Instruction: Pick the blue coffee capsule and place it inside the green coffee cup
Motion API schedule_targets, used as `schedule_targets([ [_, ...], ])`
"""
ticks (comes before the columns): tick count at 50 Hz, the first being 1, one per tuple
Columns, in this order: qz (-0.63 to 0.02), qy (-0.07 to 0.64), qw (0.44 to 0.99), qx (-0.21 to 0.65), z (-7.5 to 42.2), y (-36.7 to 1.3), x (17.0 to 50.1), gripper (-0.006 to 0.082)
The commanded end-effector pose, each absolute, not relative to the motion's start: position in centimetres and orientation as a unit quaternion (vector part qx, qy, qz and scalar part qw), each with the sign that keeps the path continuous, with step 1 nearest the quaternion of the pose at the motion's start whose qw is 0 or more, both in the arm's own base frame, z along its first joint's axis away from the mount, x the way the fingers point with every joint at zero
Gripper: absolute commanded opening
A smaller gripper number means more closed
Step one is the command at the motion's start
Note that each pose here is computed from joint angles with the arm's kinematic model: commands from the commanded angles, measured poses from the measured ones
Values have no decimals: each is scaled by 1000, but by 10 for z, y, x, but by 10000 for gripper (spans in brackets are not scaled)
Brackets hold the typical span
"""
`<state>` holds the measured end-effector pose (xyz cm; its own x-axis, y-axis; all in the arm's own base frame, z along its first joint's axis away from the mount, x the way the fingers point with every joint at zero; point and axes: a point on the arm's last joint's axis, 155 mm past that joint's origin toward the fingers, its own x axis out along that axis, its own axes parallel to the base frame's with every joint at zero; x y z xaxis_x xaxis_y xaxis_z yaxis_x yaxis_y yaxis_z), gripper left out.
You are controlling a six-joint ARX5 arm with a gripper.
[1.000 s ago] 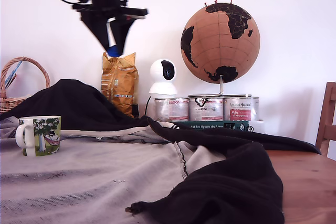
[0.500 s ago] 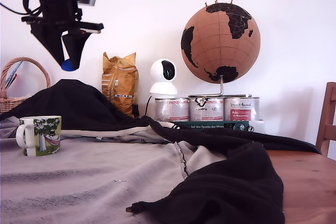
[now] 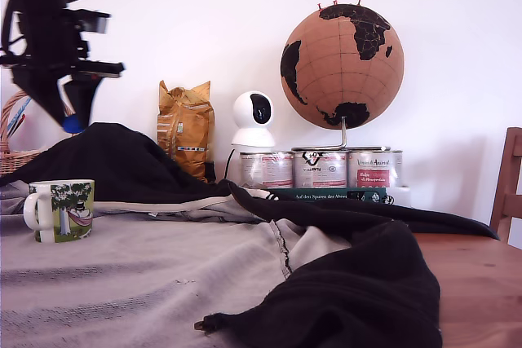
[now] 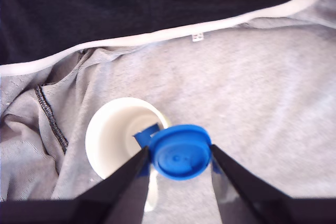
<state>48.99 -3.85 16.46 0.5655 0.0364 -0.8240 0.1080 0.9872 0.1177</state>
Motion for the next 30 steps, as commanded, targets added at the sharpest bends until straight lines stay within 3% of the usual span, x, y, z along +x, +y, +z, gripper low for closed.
schedule_targets([
  [1,-20,475,877,73,155,-32,486,-24],
  [30,-37,513,856,52,110,-33,492,-24],
])
